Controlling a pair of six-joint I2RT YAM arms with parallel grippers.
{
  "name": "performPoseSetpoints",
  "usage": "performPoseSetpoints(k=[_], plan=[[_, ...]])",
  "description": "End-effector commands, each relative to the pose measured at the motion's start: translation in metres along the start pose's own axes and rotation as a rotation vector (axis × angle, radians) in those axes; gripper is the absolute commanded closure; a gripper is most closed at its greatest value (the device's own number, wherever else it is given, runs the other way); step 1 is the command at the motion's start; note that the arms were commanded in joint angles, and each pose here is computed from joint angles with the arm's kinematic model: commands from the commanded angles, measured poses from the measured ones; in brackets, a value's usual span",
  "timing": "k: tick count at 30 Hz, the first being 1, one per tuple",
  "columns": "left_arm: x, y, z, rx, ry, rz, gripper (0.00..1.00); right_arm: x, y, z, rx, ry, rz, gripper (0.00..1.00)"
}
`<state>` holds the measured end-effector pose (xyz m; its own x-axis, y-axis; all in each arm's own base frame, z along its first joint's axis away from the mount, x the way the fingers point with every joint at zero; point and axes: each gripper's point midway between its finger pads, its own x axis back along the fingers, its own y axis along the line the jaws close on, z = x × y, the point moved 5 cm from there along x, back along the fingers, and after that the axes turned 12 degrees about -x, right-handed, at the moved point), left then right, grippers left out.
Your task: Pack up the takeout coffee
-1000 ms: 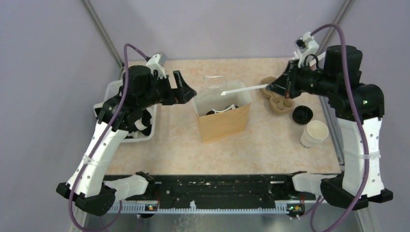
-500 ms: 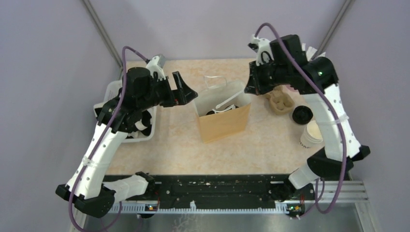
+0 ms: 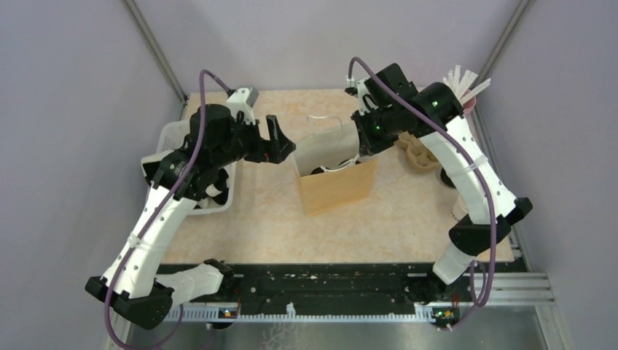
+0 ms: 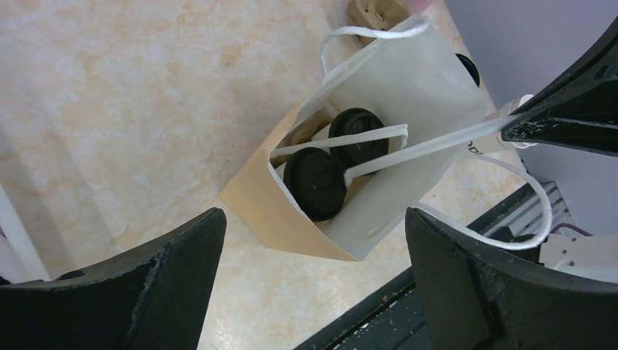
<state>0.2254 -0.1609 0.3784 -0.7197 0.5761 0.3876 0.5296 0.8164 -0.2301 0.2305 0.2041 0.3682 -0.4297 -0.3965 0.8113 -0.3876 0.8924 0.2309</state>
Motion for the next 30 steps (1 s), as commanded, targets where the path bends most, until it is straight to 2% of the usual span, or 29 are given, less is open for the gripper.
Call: performPoseSetpoints(k=[1,10,12,16,20,27,29,30], plan=[[-0.010,0.007,-0.012,-0.114,-0.051,-0.012,0.01,-0.008,0.004,0.006,0.033,0.045,-0.002,1.00],[-0.018,0.016,-0.011,-0.215,-0.043,-0.045,0.01,-0.055,0.018,-0.003,0.054,0.134,0.000,0.98],[-0.017,0.016,-0.011,-0.223,-0.043,-0.045,0.01,-0.060,0.021,-0.007,0.051,0.134,-0.007,0.89],[-0.017,0.017,-0.010,-0.220,-0.039,-0.051,0.01,-0.050,0.025,-0.020,0.061,0.067,-0.023,0.64],[-0.016,0.017,-0.011,-0.198,-0.038,-0.054,0.01,-0.027,0.022,-0.026,0.059,-0.012,-0.005,0.55],[-0.005,0.008,-0.024,-0.105,-0.055,-0.038,0.01,0.033,0.006,-0.027,-0.003,-0.206,0.059,0.47],[0.004,0.003,-0.037,-0.081,-0.080,-0.036,0.01,0.053,-0.003,-0.025,-0.058,-0.282,0.106,0.38],[0.008,0.001,-0.042,-0.070,-0.092,-0.038,0.01,0.071,-0.010,-0.021,-0.094,-0.341,0.129,0.28]])
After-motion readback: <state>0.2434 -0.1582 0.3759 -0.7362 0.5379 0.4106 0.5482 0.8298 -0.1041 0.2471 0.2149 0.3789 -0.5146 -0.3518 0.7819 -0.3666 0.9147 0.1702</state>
